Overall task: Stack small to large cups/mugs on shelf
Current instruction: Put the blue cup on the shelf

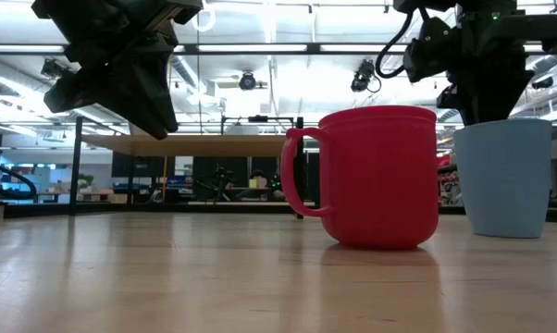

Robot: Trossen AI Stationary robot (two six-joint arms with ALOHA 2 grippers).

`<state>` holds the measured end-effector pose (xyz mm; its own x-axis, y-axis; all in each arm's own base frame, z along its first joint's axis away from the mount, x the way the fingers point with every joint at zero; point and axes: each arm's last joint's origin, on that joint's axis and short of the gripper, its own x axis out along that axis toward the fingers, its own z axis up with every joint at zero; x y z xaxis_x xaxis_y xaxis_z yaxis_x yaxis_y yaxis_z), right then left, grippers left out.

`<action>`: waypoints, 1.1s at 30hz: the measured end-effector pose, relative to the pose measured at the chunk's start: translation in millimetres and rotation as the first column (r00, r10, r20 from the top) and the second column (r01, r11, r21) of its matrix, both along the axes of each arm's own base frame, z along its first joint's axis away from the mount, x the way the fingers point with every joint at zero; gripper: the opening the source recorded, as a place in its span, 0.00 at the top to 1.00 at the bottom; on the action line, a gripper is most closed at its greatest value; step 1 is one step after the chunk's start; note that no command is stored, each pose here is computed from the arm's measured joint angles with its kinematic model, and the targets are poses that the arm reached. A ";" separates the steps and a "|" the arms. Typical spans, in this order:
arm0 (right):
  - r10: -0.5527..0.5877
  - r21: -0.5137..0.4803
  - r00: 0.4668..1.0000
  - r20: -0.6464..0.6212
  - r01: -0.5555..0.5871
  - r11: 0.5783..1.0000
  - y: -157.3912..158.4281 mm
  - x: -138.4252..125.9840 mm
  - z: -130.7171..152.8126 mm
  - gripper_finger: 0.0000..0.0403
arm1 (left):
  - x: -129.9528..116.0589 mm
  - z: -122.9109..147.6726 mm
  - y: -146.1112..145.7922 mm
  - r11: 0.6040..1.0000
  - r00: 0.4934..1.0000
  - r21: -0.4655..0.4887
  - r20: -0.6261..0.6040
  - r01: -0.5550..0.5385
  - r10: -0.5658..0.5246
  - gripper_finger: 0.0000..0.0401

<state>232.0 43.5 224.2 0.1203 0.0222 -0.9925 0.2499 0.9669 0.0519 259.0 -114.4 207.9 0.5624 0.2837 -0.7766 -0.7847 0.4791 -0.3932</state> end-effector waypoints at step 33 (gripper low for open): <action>-0.092 -0.032 0.996 0.016 0.093 0.995 -71.0 6.7 119.7 0.99 | -1.9 -1.0 1.4 0.999 0.999 0.037 -0.029 0.020 -0.019 0.93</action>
